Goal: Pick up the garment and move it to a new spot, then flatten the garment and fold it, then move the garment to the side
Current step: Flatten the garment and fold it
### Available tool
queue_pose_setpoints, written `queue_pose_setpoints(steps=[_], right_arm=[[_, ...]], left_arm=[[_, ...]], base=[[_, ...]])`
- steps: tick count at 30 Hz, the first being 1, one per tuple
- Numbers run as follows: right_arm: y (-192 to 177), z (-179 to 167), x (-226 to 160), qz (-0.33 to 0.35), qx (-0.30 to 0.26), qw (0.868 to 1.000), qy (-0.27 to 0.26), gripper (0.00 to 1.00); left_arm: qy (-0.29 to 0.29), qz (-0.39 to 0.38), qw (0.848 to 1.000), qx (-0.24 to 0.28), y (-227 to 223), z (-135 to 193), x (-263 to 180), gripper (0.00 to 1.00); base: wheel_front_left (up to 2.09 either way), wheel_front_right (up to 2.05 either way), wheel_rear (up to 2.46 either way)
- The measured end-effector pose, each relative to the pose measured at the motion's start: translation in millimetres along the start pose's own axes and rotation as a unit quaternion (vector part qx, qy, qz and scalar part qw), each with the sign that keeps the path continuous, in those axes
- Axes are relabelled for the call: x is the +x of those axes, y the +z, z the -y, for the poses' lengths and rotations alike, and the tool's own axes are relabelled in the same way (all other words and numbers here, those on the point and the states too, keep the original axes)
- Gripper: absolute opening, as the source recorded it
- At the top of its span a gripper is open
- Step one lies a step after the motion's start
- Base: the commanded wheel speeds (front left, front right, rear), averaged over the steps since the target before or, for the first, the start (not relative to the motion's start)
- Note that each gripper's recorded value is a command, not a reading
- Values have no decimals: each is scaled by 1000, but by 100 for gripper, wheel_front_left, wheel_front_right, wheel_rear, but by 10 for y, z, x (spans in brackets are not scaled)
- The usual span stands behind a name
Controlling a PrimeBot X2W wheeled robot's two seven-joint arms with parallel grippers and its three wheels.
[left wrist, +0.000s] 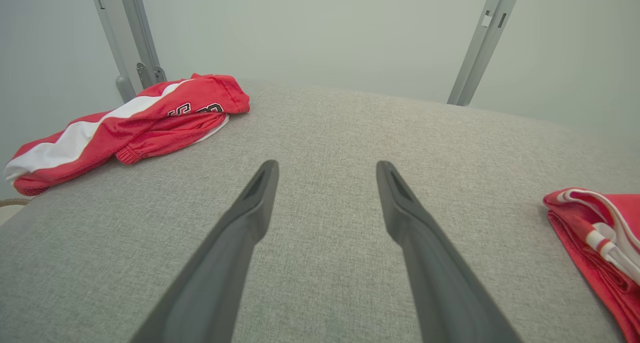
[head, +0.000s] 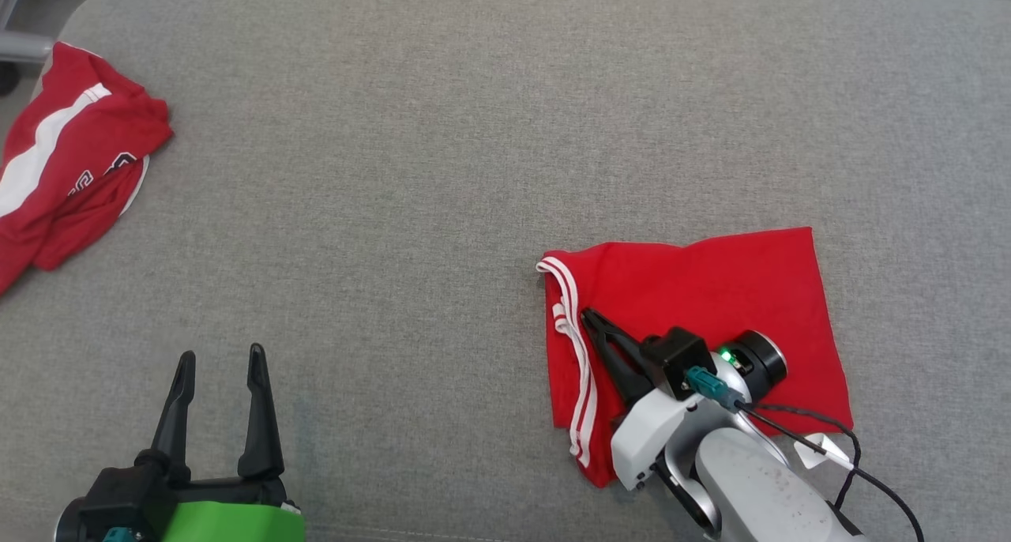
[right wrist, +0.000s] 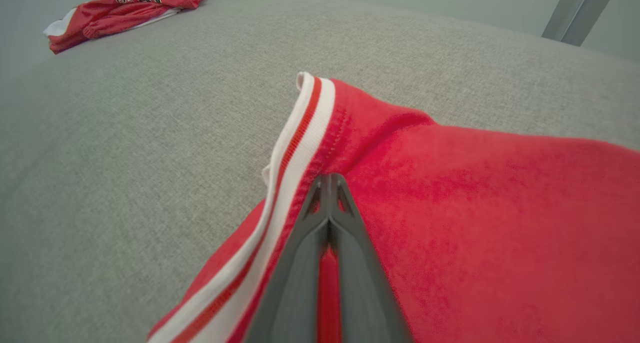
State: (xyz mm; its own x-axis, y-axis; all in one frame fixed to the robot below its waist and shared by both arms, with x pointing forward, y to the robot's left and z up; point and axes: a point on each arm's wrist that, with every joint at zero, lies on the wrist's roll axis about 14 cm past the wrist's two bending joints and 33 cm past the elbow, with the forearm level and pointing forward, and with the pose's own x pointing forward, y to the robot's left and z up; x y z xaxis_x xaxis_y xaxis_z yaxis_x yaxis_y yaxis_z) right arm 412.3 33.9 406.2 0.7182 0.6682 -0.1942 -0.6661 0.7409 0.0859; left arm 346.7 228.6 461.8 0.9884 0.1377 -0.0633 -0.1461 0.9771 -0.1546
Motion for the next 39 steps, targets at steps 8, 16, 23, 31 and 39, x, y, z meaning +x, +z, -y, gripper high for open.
queue_pose_setpoints(steps=[8, 16, 23, 31, 39], right_arm=[[59, -217, 100, 2, -19, 999, 39, 0], [94, -272, 152, -1, -20, 999, 50, 0], [626, -137, 101, 83, -18, 996, 19, 0], [1059, 589, -462, 154, -65, 979, -116, 24], [903, 1227, -1337, 140, -66, 952, -264, 100]], left_arm=[[11, 1, 1000, -1, 19, -46, -89, 100], [24, 6, 1000, -5, 52, -104, -183, 100], [30, 16, 999, -3, 115, -150, -210, 100], [15, 28, 999, 1, 185, -99, -169, 100], [-22, 34, 999, -4, 207, 112, -93, 100]], base=[[0, 0, 0], [0, 0, 0], [0, 0, 0], [0, 0, 0], [0, 0, 0]])
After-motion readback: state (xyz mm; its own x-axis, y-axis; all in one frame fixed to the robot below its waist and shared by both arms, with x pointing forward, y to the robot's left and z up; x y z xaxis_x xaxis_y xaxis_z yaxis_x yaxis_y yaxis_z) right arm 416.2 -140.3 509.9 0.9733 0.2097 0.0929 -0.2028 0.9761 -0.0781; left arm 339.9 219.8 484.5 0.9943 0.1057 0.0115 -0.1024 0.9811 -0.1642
